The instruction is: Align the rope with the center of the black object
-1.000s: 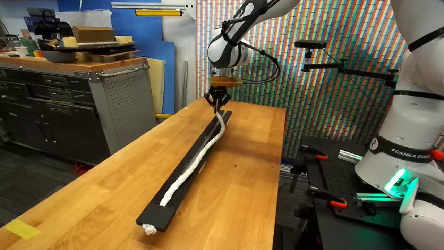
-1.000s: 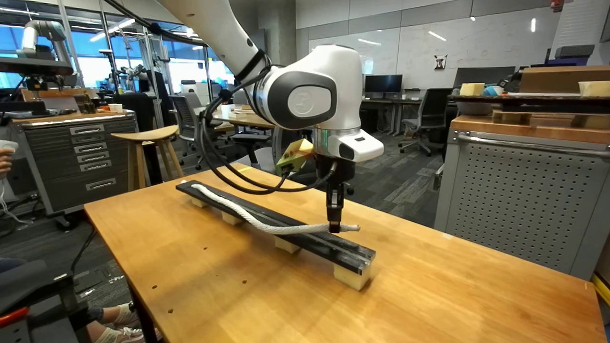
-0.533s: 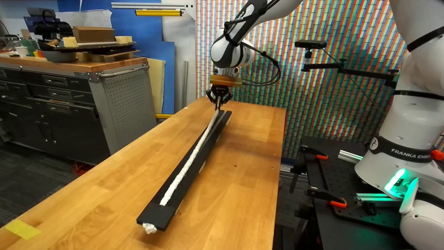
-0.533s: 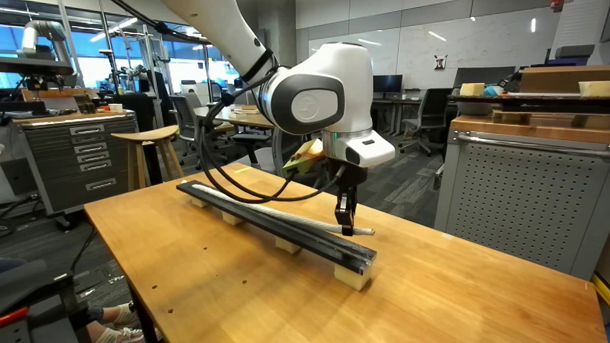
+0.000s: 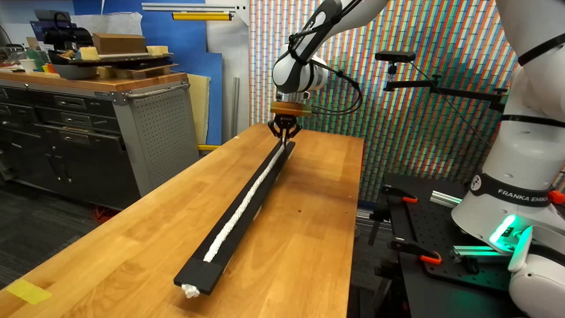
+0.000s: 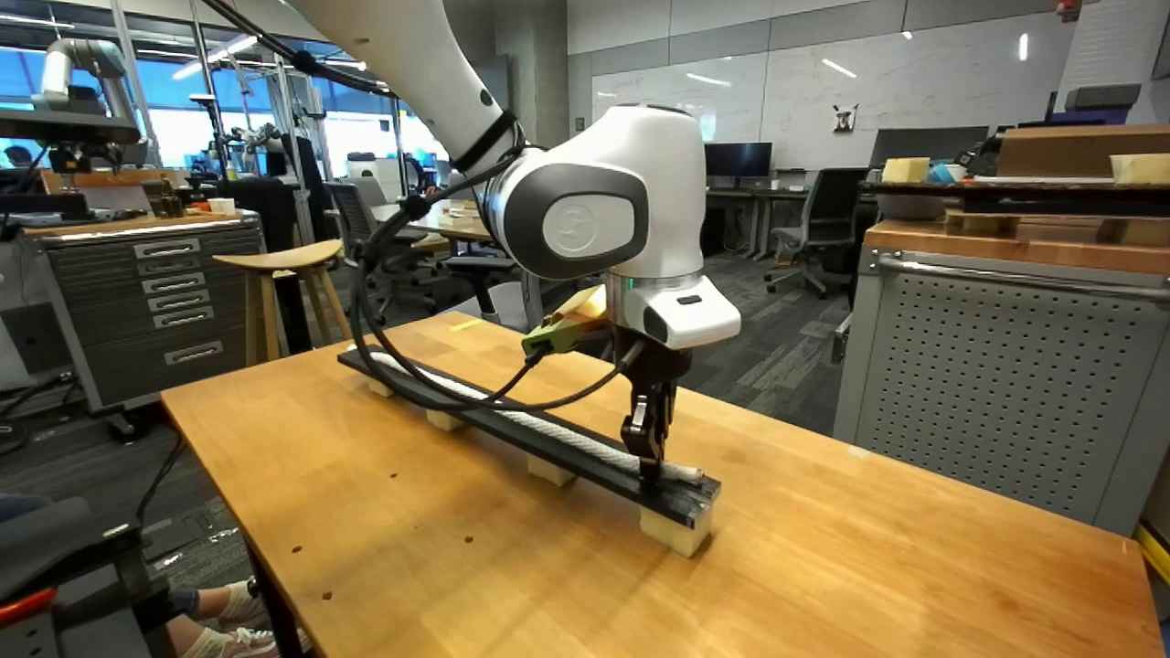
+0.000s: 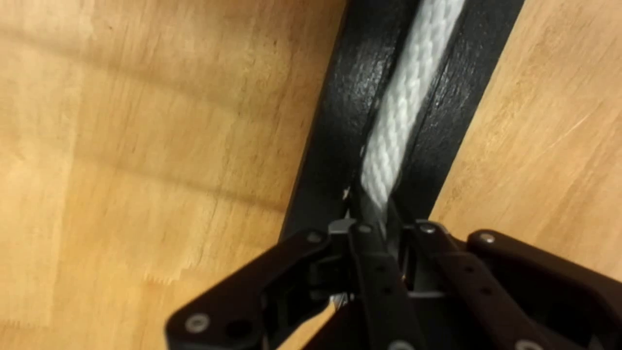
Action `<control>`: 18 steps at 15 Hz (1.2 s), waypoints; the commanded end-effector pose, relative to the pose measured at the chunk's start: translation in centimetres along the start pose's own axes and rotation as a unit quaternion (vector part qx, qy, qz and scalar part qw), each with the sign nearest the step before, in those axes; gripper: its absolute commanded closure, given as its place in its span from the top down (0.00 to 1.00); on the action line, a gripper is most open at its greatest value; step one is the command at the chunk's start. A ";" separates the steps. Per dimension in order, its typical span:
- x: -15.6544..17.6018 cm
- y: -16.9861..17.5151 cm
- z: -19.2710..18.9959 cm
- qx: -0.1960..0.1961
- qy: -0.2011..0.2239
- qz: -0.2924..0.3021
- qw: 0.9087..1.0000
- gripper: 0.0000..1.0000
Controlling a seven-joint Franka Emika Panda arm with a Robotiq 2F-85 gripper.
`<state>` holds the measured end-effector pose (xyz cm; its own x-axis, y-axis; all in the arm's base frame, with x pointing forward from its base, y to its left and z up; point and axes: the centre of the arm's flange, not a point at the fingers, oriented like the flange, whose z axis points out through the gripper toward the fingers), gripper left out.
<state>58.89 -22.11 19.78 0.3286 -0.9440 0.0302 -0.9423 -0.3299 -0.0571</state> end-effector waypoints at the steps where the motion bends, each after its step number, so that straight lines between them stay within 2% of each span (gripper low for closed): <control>1: -0.5 0.2 -0.3 0.020 0.005 0.029 0.999 0.03; 6: -0.3 0.2 -0.8 0.036 0.028 0.093 0.995 0.03; 11: -0.8 0.6 -0.7 0.033 0.045 0.144 0.988 0.03; 18: -1.2 1.7 -0.9 0.028 0.050 0.166 0.984 0.03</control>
<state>58.19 -21.45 19.65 0.0169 -0.9974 0.0699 -0.9919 -0.0255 -0.1243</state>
